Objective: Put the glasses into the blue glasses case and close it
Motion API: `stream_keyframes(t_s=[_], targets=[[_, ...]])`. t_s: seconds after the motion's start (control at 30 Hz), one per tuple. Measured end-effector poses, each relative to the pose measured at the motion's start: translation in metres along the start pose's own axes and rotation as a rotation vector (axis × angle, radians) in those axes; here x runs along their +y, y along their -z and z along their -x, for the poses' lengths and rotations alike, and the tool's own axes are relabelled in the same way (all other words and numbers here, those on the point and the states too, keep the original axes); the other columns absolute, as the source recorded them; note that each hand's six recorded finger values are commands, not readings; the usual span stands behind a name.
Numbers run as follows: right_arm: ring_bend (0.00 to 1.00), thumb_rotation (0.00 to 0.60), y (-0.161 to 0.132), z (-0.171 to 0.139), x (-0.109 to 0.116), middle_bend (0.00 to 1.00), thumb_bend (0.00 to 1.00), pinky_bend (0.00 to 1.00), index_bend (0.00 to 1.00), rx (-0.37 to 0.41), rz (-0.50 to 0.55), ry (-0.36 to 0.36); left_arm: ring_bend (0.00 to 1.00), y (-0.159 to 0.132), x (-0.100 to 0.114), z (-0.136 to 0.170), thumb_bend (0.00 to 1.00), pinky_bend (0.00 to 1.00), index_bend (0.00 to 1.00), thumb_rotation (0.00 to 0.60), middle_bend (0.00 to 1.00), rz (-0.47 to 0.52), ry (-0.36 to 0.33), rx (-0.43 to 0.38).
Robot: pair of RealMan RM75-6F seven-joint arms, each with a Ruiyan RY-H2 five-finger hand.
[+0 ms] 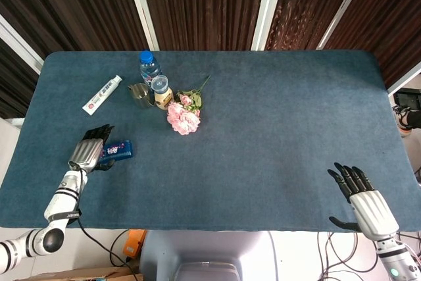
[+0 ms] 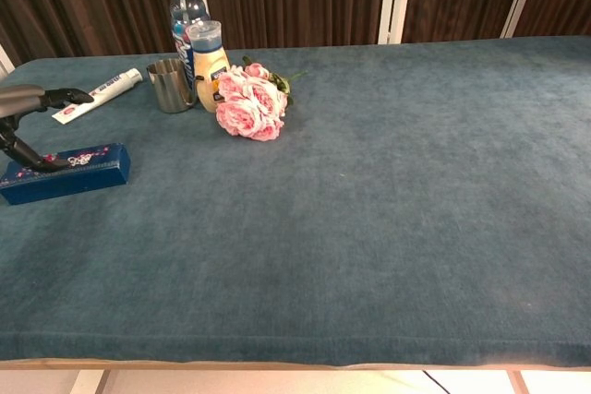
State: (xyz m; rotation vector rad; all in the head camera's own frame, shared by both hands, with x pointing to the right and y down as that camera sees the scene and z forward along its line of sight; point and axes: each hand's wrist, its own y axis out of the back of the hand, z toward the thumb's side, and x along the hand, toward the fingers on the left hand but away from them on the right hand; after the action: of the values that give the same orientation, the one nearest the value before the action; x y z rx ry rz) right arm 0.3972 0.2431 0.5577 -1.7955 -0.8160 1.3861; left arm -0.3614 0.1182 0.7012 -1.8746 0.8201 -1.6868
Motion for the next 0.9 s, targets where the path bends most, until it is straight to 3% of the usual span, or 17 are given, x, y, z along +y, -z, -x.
stream_keyframes(t_s=[0.13, 0.33, 0.63, 0.8, 0.9], targets=[[0.0, 0.6, 0.002, 0.0, 0.002, 0.0, 0.1, 0.0, 0.0, -0.004, 0.005, 0.004, 0.0, 0.002, -0.012, -0.005, 0.28, 0.02, 0.01, 0.6, 0.0, -0.028, 0.016, 0.011], [0.0, 0.6, 0.004, -0.001, 0.004, 0.0, 0.1, 0.0, 0.0, -0.006, 0.008, 0.011, 0.0, 0.007, -0.026, -0.011, 0.29, 0.02, 0.09, 0.6, 0.0, -0.066, 0.022, 0.037], [0.0, 0.6, 0.004, -0.001, 0.003, 0.0, 0.1, 0.0, 0.0, -0.006, 0.002, 0.008, 0.0, 0.014, -0.031, -0.016, 0.32, 0.02, 0.37, 0.6, 0.0, -0.072, 0.034, 0.07], [0.0, 0.6, 0.003, 0.0, 0.002, 0.0, 0.1, 0.0, 0.0, -0.003, -0.002, 0.001, 0.0, 0.015, -0.029, -0.018, 0.33, 0.02, 0.48, 0.6, 0.0, -0.066, 0.011, 0.08], [0.0, 0.6, 0.003, 0.0, 0.002, 0.0, 0.1, 0.0, 0.0, -0.005, -0.004, 0.001, 0.0, 0.014, -0.029, -0.017, 0.32, 0.02, 0.39, 0.6, 0.0, -0.064, 0.009, 0.076]])
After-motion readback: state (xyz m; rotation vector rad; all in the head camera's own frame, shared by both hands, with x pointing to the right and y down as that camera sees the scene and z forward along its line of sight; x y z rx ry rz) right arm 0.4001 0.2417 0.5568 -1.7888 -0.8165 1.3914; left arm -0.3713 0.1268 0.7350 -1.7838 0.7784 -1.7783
